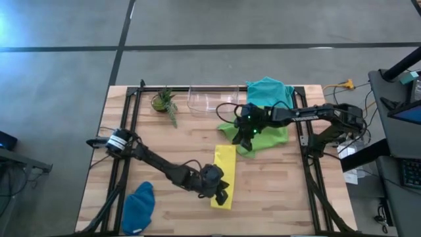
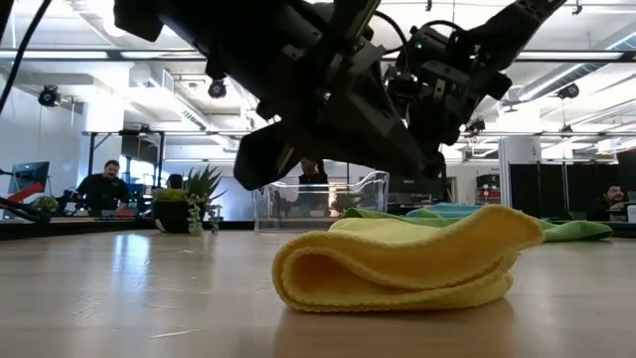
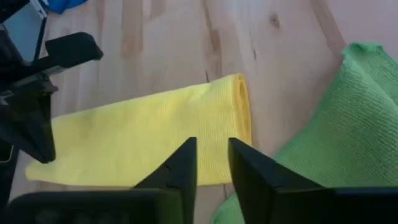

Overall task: Fold microfiber towels
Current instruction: Fold the yellow towel

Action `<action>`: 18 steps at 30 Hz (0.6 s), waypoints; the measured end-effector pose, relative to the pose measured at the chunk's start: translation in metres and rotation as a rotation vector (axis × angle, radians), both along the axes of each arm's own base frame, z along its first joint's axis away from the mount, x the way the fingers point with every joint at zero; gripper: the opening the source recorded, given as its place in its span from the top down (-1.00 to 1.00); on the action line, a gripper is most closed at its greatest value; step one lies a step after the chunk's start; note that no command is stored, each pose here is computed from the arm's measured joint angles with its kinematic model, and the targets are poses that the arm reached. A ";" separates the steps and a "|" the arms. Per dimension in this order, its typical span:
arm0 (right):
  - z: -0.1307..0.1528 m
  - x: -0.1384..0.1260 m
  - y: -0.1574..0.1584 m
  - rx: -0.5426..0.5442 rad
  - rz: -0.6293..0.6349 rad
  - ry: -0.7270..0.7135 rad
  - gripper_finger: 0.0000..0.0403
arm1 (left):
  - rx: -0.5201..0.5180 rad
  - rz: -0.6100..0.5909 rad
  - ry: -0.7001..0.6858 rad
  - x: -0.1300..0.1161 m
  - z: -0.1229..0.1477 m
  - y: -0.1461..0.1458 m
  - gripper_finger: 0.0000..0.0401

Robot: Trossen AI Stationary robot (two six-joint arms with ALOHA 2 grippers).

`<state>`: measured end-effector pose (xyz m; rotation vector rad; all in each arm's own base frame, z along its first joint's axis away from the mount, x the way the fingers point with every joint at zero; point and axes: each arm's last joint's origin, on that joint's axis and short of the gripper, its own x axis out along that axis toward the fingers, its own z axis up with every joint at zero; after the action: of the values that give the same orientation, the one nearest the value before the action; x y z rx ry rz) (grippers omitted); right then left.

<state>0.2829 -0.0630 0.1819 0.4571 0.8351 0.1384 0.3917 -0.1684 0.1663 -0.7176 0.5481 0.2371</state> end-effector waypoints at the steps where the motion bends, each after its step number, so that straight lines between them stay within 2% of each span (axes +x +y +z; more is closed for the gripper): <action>1: 0.001 0.000 -0.001 -0.002 0.004 0.001 0.51 | -0.033 0.011 -0.005 -0.001 0.001 -0.004 1.00; 5: 0.006 0.004 0.002 -0.010 0.027 -0.018 0.34 | -0.150 0.035 -0.006 -0.009 0.005 -0.023 1.00; 12: 0.006 0.005 0.006 -0.013 0.043 -0.021 0.22 | -0.463 0.242 0.088 -0.028 0.004 -0.040 1.00; 14: 0.006 0.005 0.006 -0.014 0.043 -0.022 0.22 | -0.503 0.265 0.101 -0.030 0.004 -0.040 1.00; 18: 0.006 0.005 0.007 -0.014 0.045 -0.023 0.24 | -0.522 0.219 0.120 -0.031 0.008 -0.039 1.00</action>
<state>0.2882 -0.0557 0.1880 0.4230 0.8239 0.1789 0.3611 -0.2074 0.1747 -1.2797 0.6548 0.3473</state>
